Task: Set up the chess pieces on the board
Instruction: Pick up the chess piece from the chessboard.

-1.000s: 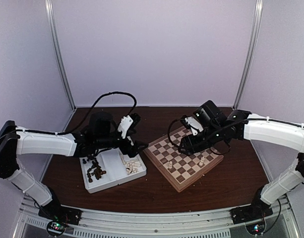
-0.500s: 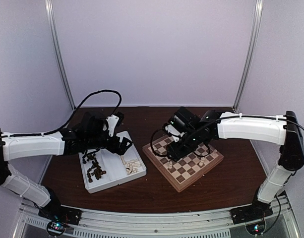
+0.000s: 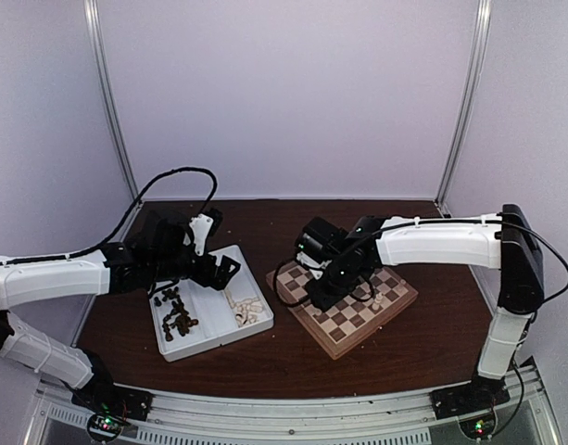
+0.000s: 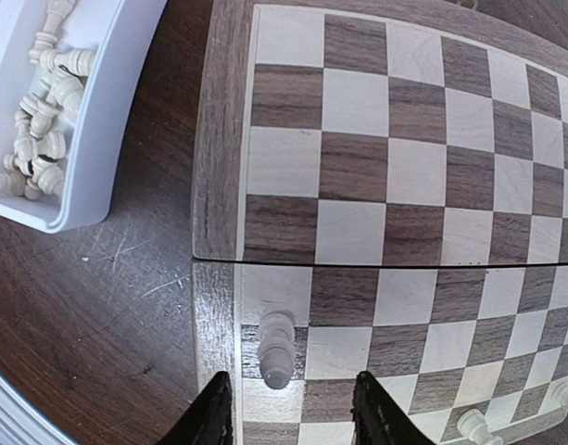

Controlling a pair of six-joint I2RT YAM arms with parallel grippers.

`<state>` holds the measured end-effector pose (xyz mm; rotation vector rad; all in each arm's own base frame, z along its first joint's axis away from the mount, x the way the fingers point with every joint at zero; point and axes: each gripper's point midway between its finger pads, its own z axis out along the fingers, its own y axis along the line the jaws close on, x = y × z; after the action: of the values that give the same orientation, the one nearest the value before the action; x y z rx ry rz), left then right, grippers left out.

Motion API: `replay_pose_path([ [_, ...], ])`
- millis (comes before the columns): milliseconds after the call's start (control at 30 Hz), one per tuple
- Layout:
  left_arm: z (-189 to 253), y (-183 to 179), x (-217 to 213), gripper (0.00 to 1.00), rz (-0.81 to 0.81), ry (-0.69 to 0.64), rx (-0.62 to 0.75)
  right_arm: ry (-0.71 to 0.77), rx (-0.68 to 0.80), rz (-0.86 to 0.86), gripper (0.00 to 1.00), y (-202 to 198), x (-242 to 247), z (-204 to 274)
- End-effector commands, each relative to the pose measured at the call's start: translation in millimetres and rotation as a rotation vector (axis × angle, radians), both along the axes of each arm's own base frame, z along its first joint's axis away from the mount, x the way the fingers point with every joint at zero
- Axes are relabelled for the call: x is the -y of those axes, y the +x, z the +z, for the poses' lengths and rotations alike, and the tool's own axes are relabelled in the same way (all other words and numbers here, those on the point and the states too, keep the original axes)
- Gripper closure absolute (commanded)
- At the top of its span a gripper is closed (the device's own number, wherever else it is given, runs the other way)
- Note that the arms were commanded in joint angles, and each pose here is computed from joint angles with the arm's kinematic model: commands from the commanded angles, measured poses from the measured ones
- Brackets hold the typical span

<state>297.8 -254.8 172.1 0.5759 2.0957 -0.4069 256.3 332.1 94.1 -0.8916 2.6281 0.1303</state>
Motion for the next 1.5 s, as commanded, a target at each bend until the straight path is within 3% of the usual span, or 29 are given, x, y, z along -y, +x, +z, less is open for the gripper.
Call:
replay_pose_path([
  [0, 0, 2, -2, 0.02, -0.002, 0.015, 0.012, -0.026, 0.009, 0.006, 0.57, 2, -4, -4],
  [467, -1, 6, -1, 0.02, -0.002, 0.038, 0.021, -0.041, 0.003, 0.015, 0.71, 6, -11, -20],
  [900, -1, 9, -2, 0.02, 0.001, 0.063, 0.028, -0.033, 0.055, 0.016, 0.98, 15, -14, -3],
  [1267, 2, 10, 1, 0.02, -0.008, 0.059, 0.029, -0.019, 0.199, -0.026, 1.00, 28, 8, 57],
  [1467, 3, 9, 3, 0.02, -0.014, 0.052, 0.023, -0.043, 0.262, -0.098, 1.00, 42, 43, 81],
])
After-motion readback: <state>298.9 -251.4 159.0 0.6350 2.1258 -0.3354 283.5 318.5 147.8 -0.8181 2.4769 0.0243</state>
